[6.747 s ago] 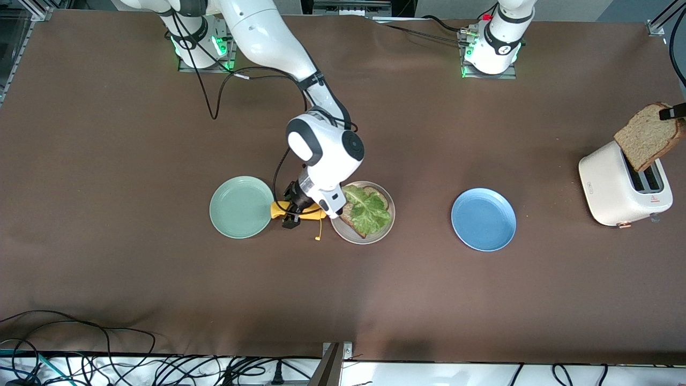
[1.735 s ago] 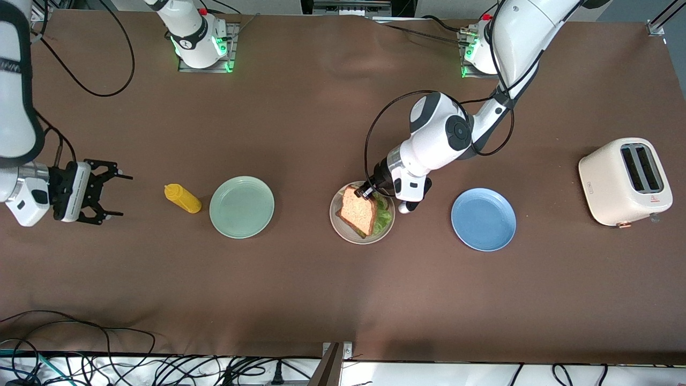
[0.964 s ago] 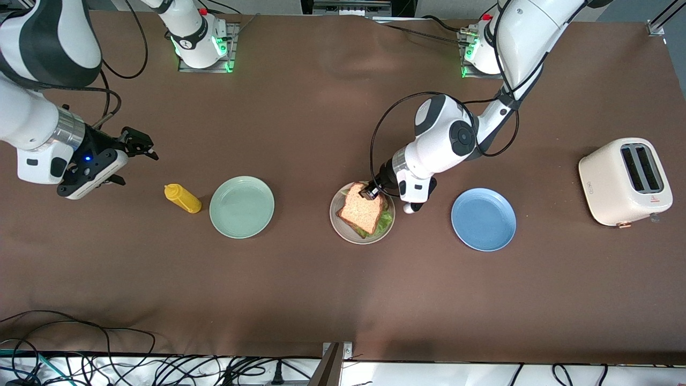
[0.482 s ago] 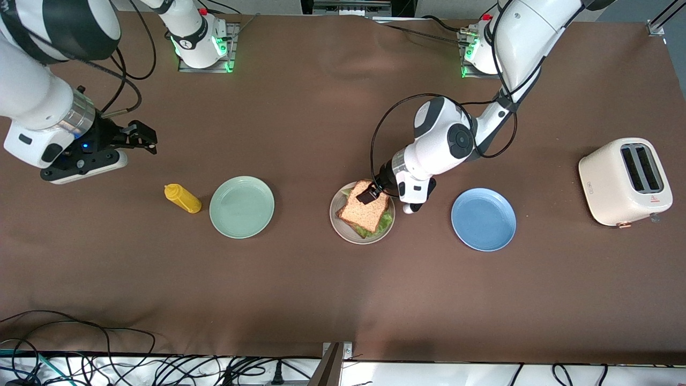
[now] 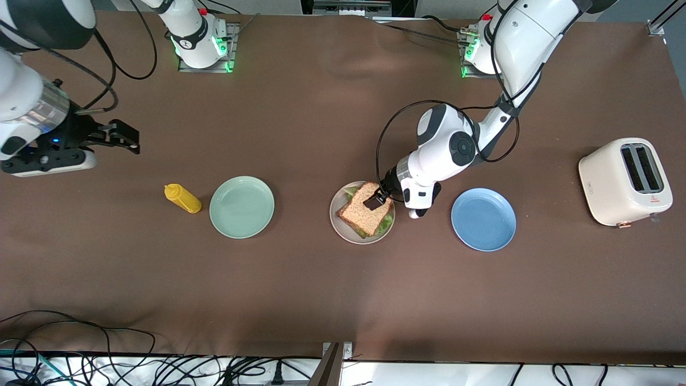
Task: Make sandwich on beige plate with both arms
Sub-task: 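Open the left gripper and raise it off the sandwich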
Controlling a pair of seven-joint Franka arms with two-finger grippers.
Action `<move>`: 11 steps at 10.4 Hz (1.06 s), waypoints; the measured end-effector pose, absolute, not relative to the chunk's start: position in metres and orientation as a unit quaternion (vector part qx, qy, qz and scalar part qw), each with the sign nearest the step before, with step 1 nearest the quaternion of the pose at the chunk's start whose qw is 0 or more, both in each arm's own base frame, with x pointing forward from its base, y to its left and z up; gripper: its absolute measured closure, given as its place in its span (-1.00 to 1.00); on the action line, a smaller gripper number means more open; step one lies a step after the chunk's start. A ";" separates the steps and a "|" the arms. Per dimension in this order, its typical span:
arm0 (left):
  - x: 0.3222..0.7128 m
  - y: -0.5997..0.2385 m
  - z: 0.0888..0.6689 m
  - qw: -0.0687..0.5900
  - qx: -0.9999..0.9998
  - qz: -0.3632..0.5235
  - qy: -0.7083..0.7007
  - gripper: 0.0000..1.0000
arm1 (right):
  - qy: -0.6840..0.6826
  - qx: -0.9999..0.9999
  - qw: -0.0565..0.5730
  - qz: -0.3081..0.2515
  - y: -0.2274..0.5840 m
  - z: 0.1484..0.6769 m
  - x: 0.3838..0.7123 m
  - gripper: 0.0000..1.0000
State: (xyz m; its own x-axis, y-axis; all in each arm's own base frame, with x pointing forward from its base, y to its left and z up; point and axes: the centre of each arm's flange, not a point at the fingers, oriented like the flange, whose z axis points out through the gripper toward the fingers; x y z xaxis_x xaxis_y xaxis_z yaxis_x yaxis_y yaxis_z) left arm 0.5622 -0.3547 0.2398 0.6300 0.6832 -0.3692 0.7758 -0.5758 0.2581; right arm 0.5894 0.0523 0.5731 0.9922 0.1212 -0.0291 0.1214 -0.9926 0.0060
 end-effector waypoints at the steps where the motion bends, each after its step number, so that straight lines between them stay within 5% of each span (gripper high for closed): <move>1: 0.558 -0.358 0.238 0.185 0.891 -0.116 0.397 -1.00 | 0.046 0.999 0.004 -0.012 0.035 0.576 0.590 -1.00; 11: 0.557 -0.326 0.296 0.068 0.926 -0.144 0.341 -1.00 | 0.030 0.999 0.003 -0.012 0.015 0.578 0.583 -1.00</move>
